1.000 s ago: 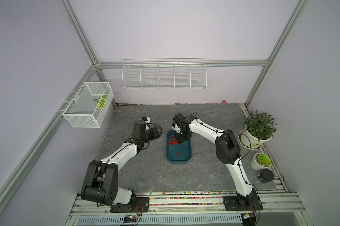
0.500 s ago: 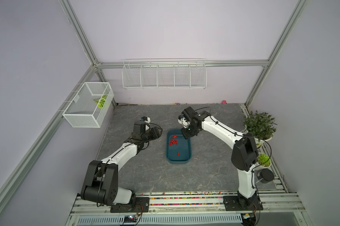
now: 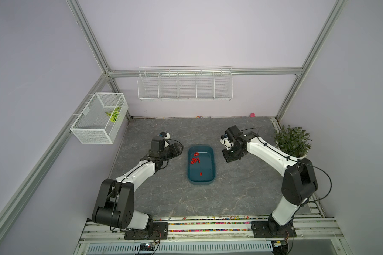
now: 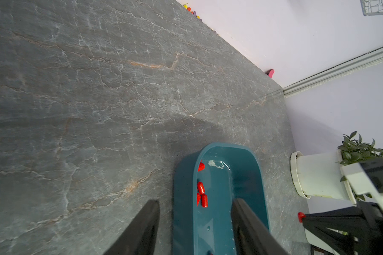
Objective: Take the screw protection sleeves out of the storage box
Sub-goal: Place the screw protection sleeve at the center of the board.
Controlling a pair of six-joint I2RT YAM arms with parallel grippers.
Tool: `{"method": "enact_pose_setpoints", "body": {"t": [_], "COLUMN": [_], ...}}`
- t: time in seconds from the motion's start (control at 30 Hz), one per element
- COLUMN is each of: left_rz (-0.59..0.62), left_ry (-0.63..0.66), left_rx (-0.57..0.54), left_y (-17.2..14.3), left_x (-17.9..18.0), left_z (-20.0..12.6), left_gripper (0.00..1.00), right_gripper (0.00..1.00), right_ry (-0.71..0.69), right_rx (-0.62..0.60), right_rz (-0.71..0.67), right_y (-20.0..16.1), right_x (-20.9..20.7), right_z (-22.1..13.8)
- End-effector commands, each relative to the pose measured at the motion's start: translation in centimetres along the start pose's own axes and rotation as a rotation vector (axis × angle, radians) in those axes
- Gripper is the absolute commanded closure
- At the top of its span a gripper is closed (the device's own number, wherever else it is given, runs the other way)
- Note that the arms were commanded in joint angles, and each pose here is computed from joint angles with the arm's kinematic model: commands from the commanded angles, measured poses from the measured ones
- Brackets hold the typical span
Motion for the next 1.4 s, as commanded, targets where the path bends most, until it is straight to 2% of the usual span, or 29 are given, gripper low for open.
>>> {"method": "enact_pose_setpoints", "body": {"t": [0.0, 0.4, 0.77, 1.03, 1.37], "left_rz": [0.008, 0.015, -0.038, -0.056, 0.018], "left_ry": [-0.012, -0.010, 0.071, 0.105, 0.270], "left_rx": [0.013, 0.056, 0.134, 0.184, 0.262], "left_y": [0.3, -0.4, -0.7, -0.8, -0.4], "left_x": [-1.1, -1.6, -0.5, 0.0, 0.3], "left_z": [0.7, 1.7, 3.3, 4.3, 3.5], "left_gripper": [0.42, 0.42, 0.43, 0.44, 0.44], "right_gripper": [0.91, 0.91, 0.91, 0.90, 0.80], "right_ry": [0.006, 0.012, 0.014, 0.003, 0.004], "right_rx": [-0.016, 0.049, 0.083, 0.088, 0.088], "right_rz": [0.024, 0.041, 0.046, 0.040, 0.038], "right_y": [-0.3, -0.7, -0.3, -0.2, -0.1], "right_x": [-0.3, -0.8, -1.1, -1.2, -1.2], "right_z": [1.0, 5.2, 7.8, 8.1, 7.7]}}
Point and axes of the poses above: each gripper's point midway between its finger pads, its own z axis out along the fingers, its own x axis along the line the jaws close on, y = z × x, the point moved 8 cm from there along -z, back along the fingers, and after that the axes turned 8 degrees about -z, right-handed, at the moved point
